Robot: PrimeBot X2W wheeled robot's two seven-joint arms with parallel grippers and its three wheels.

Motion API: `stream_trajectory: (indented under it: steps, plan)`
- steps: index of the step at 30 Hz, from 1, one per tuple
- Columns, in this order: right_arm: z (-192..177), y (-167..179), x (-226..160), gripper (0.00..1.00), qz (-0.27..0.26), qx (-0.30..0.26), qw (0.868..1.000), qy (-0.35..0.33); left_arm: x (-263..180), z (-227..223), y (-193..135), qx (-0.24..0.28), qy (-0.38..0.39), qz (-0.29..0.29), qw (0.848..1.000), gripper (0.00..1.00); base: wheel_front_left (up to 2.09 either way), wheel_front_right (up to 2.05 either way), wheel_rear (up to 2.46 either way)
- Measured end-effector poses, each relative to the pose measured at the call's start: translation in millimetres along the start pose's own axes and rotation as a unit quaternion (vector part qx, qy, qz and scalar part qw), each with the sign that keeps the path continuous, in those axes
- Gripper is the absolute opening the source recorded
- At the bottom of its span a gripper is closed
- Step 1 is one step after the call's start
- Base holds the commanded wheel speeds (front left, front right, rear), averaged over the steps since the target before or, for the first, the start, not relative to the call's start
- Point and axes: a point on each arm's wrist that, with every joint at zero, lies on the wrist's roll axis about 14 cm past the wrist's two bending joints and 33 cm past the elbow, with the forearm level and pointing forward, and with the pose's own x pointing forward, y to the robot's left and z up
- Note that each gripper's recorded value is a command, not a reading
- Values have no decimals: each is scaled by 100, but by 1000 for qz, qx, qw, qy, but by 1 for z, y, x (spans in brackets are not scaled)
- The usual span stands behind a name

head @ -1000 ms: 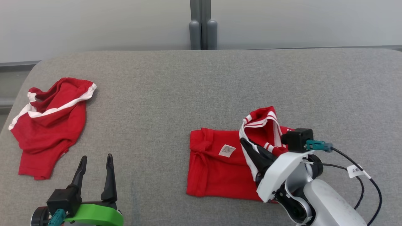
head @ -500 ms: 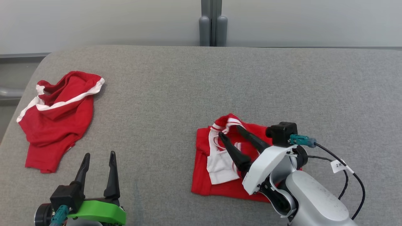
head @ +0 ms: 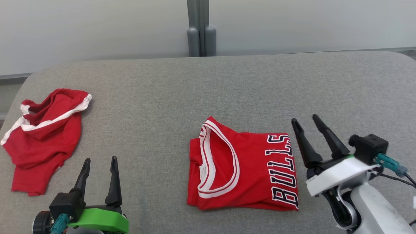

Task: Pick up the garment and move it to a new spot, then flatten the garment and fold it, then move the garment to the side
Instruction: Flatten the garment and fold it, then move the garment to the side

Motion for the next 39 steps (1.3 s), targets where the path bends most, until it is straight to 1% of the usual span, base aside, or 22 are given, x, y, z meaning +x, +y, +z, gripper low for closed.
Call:
stream_trajectory:
  steps: [6, 13, 19, 28, 33, 35, 39]
  plan:
    - [15, -35, -38, 100, -72, -14, 997, -33, 5, 5, -12, 1, -8, -18, 1000, 100, 0, 0, 0]
    - [24, -44, -72, 100, -118, -26, 991, -57, 3, 10, -18, 4, -16, -29, 999, 100, 0, 0, 0]
    - [29, -44, -88, 100, -138, -43, 987, -66, 4, 12, -23, 13, -20, -39, 999, 100, 0, 0, 0]
    - [21, -42, -98, 100, -145, -65, 986, -52, -1, 18, -15, 32, -27, -28, 999, 100, 0, 0, 0]
    - [14, -35, -97, 100, -133, -81, 987, -39, -7, 16, -7, 39, -23, -18, 999, 100, 0, 0, 0]
    - [12, -32, -96, 100, -122, -103, 987, -30, -9, 16, -4, 40, -23, -14, 999, 100, 0, 0, 0]
    - [6, -26, -95, 100, -119, -96, 988, -26, -11, 16, -2, 43, -22, -12, 999, 100, 0, 0, 0]
